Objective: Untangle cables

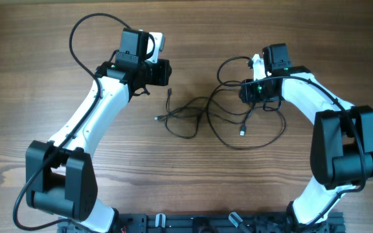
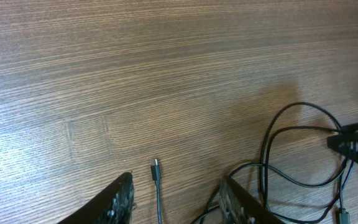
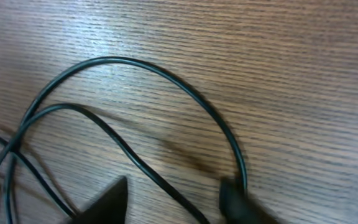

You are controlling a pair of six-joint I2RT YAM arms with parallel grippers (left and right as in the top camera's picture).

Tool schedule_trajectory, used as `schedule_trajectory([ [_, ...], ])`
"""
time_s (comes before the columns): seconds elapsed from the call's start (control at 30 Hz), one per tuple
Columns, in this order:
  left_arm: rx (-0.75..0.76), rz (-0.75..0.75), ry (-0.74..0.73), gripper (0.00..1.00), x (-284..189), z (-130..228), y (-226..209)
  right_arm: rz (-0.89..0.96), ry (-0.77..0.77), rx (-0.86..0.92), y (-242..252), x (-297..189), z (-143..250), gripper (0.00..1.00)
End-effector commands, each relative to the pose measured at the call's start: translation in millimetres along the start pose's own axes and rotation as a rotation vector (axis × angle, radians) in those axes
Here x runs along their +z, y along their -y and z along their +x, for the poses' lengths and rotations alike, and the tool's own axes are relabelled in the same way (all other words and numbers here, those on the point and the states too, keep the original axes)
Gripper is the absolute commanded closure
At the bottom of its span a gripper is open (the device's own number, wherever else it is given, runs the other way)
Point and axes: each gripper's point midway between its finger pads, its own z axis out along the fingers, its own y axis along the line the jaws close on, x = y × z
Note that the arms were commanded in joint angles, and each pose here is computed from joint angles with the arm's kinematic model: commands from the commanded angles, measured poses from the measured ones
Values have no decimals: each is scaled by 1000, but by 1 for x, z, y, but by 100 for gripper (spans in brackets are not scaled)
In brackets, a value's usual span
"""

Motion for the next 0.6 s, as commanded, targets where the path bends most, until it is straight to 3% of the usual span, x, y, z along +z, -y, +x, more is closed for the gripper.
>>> schedule_trajectory([
  [0.0, 21, 15, 5, 53, -9, 0, 3, -33, -38, 40, -4, 11, 9, 96],
  [0.17, 13, 10, -33, 54, -9, 10, 2, -155, -63, 65, -26, 5, 14, 96],
  [0.27, 7, 9, -47, 54, -9, 13, 2, -217, -9, 44, -43, -25, -1, 96],
  [0.37, 0, 57, -79, 53, -10, 21, 10, -261, 120, -2, -66, -90, -31, 96],
  [0.5, -12, 311, -127, 52, -18, 30, 54, -297, 412, -108, -104, -233, -62, 96],
  [0.57, -7, 369, -147, 52, -20, 35, 67, -261, 568, -103, -111, -302, -63, 96],
])
